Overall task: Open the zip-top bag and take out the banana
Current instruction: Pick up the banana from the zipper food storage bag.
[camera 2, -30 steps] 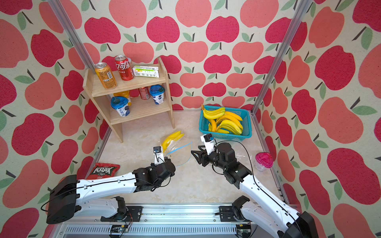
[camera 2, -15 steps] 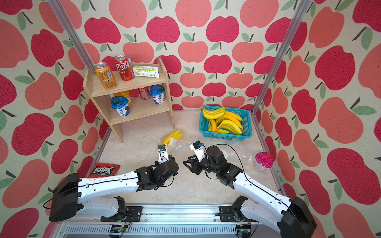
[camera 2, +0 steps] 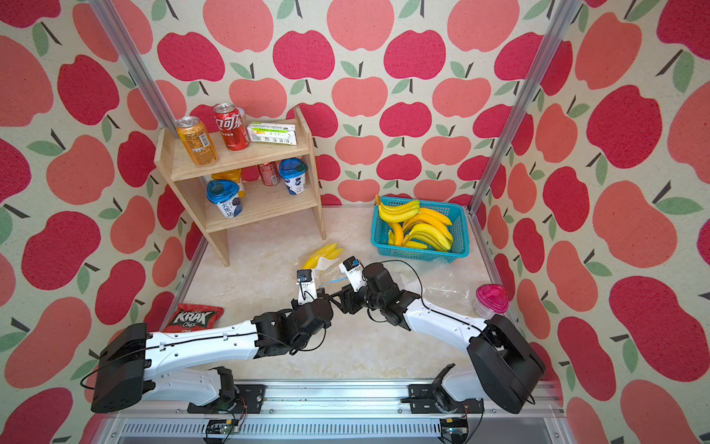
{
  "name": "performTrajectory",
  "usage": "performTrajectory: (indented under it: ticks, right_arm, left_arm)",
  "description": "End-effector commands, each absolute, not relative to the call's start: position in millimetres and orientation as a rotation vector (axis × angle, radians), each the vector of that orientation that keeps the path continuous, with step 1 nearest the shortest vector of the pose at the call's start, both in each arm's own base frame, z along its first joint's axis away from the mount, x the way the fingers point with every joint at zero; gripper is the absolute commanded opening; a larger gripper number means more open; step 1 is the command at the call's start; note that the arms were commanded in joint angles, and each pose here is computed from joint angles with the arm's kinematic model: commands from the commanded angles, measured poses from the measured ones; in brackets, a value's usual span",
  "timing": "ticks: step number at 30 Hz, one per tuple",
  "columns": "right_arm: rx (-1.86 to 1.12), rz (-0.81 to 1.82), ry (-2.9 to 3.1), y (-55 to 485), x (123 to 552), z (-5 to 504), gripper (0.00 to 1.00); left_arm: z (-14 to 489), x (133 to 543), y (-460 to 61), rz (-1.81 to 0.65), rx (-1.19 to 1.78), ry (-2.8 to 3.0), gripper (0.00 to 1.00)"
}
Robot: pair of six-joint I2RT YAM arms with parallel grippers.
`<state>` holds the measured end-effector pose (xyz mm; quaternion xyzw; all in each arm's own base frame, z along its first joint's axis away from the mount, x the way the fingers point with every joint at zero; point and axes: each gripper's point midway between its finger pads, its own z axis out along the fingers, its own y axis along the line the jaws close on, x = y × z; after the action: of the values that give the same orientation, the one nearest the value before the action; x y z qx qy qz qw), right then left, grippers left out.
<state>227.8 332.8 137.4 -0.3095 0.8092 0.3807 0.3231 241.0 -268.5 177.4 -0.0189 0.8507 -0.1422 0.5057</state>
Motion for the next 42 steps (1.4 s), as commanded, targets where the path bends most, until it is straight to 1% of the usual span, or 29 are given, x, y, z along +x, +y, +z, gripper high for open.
performTrajectory:
  ticks: [1,4,7,13,19,24,25,27,28,29,30,33,35,36,37,42]
  right_arm:
    - [-0.819,1.053,2.027,351,235,152,0.63]
    - [-0.845,1.028,2.024,359,240,143,0.63]
    - [-0.860,1.063,2.007,371,242,139,0.61]
    - [-0.850,1.106,1.995,389,242,129,0.62]
    - [-0.831,1.096,2.001,400,247,124,0.69]
    - [-0.772,1.038,2.044,406,262,113,0.69]
    - [-0.762,1.032,2.046,407,264,111,0.68]
    - [-0.753,1.043,2.033,406,264,112,0.68]
    - [-0.746,1.049,2.027,404,263,114,0.67]
    - [-0.746,1.047,2.023,401,261,116,0.67]
    - [-0.743,1.041,2.019,398,261,118,0.67]
    - [-0.759,1.020,2.022,393,259,119,0.68]
    - [-0.775,1.023,2.020,393,257,119,0.67]
    - [-0.774,1.024,2.021,393,257,120,0.67]
    - [-0.778,1.025,2.021,393,257,121,0.67]
    - [-0.780,1.035,2.033,394,260,119,0.67]
  left_arm:
    - [188,239,-270,-0.396,-0.059,2.032,0.00]
    - [190,238,-270,-0.416,-0.067,2.023,0.00]
    - [192,238,-270,-0.424,-0.077,2.017,0.00]
    - [189,236,-268,-0.459,-0.114,2.012,0.00]
    - [190,236,-272,-0.490,-0.127,1.998,0.00]
    - [189,234,-278,-0.535,-0.130,1.991,0.00]
    - [189,233,-280,-0.544,-0.122,1.992,0.04]
    - [190,232,-279,-0.541,-0.113,1.993,0.16]
    - [190,231,-276,-0.528,-0.119,1.994,0.31]
    - [190,230,-270,-0.510,-0.133,1.999,0.50]
    - [189,229,-263,-0.493,-0.149,2.007,0.61]
    - [193,222,-239,-0.456,-0.183,1.992,0.75]
    - [201,216,-215,-0.433,-0.233,1.962,0.92]
    - [204,214,-201,-0.410,-0.262,1.954,0.96]
    - [208,211,-187,-0.384,-0.291,1.944,0.97]
    - [205,213,-142,-0.255,-0.359,1.962,0.95]
